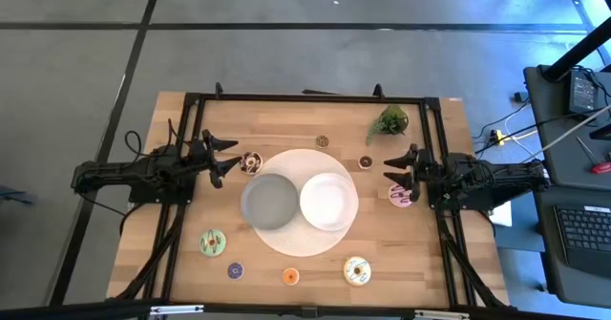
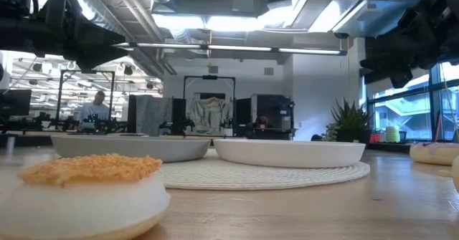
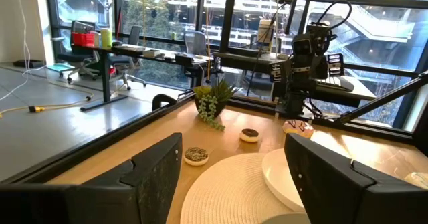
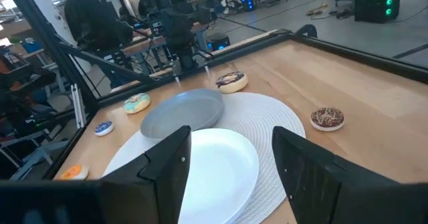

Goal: Pick & Place donuts
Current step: Put the large black donut on the gray plate

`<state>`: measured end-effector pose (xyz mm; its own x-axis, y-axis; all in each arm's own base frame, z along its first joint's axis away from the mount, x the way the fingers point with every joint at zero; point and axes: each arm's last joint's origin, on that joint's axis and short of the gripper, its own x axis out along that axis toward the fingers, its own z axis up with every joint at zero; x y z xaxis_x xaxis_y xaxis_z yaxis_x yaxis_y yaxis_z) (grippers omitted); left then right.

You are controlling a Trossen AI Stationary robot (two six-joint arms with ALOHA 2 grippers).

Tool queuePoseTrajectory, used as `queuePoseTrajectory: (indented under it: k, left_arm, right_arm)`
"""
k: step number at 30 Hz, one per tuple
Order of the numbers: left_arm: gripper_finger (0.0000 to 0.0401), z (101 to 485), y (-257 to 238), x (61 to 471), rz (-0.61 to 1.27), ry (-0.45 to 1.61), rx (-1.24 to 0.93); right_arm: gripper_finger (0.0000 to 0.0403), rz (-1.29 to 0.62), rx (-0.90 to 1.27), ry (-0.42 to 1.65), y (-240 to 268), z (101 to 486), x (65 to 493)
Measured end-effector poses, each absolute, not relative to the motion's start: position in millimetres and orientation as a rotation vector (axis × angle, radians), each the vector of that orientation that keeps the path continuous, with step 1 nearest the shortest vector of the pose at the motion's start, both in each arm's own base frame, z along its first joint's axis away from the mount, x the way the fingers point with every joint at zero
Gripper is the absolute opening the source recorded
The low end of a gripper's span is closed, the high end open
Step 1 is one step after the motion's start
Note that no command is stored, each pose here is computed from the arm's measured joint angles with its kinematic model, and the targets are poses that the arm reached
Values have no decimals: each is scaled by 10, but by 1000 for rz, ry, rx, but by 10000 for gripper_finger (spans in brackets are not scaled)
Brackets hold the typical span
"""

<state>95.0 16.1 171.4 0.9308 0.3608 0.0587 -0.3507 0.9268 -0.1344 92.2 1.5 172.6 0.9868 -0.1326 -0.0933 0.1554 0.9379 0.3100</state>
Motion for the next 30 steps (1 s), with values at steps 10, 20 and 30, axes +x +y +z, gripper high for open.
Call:
queuePoseTrajectory:
  k: [10, 20, 30]
  left_arm:
    - [260, 1714, 160, 950, 364, -86, -141]
    - [260, 1733, 159, 949, 349, -147, -370]
    - [251, 1767, 224, 1041, 589, -49, -373]
  right_arm:
    - [211, -148, 320, 72, 14, 1725, 922]
    - [211, -150, 346, 70, 14, 1726, 922]
    - [211, -261, 338, 49, -18, 1726, 916]
